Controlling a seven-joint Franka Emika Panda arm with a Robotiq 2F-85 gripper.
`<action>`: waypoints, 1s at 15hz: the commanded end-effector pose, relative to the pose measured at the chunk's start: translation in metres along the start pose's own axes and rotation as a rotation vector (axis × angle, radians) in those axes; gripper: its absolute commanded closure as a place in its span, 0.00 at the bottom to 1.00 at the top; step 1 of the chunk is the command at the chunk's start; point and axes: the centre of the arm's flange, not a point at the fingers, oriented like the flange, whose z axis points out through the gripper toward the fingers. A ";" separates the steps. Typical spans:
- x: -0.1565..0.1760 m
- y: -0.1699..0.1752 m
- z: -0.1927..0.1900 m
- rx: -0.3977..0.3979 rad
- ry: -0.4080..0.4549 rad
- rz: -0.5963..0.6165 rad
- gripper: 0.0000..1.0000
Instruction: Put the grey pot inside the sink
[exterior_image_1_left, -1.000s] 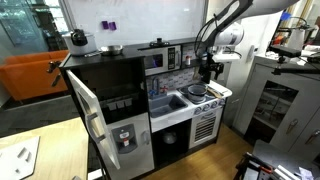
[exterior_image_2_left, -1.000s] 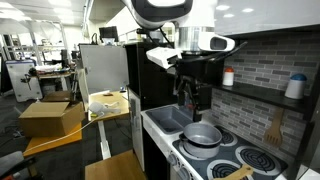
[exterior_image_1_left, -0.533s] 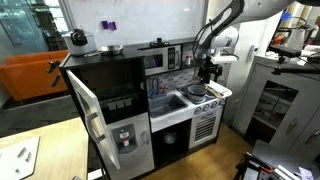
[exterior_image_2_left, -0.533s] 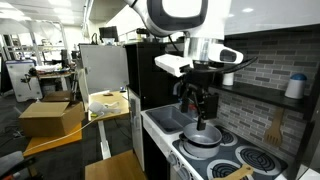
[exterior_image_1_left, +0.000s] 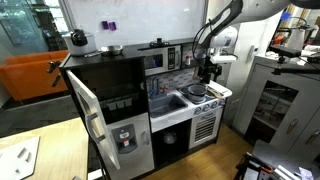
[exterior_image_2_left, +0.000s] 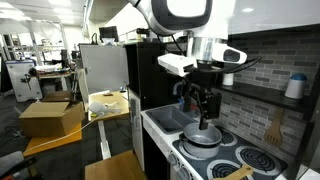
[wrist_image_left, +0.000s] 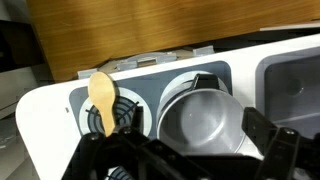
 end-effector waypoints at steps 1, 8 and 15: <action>0.000 0.000 0.000 0.000 0.000 0.000 0.00; 0.000 0.000 0.000 0.000 -0.001 0.000 0.00; 0.002 0.001 0.005 -0.006 0.005 -0.018 0.00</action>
